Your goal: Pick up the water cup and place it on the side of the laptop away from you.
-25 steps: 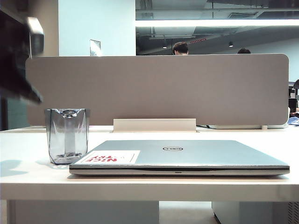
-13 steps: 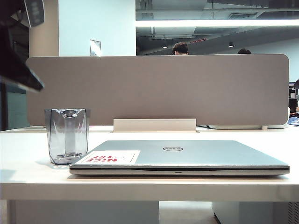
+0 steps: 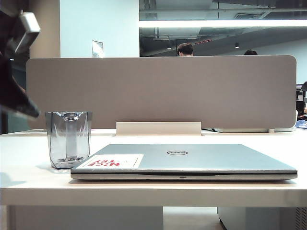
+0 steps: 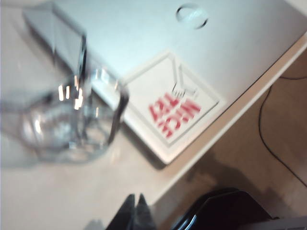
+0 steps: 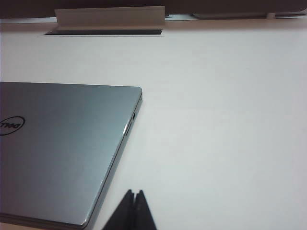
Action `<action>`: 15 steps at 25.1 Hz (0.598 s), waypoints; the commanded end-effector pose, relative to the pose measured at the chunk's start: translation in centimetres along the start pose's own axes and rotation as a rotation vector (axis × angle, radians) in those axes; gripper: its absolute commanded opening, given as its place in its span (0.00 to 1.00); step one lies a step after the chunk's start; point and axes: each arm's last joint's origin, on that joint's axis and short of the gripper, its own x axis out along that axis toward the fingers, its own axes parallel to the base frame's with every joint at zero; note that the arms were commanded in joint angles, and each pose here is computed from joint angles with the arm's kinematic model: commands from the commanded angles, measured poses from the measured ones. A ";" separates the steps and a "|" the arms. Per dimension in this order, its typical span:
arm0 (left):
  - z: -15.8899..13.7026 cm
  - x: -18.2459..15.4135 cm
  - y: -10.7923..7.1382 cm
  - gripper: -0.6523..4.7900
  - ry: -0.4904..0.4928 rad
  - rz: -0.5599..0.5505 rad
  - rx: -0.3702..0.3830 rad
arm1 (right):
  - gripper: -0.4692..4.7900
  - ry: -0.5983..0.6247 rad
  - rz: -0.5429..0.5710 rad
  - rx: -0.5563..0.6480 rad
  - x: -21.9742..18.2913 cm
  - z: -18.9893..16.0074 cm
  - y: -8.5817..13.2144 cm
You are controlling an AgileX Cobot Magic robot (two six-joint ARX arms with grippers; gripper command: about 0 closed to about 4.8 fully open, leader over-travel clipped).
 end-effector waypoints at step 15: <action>-2.7 1.8 0.3 0.37 -0.217 0.055 0.057 | 0.07 -0.002 0.002 0.000 0.0 -0.1 0.0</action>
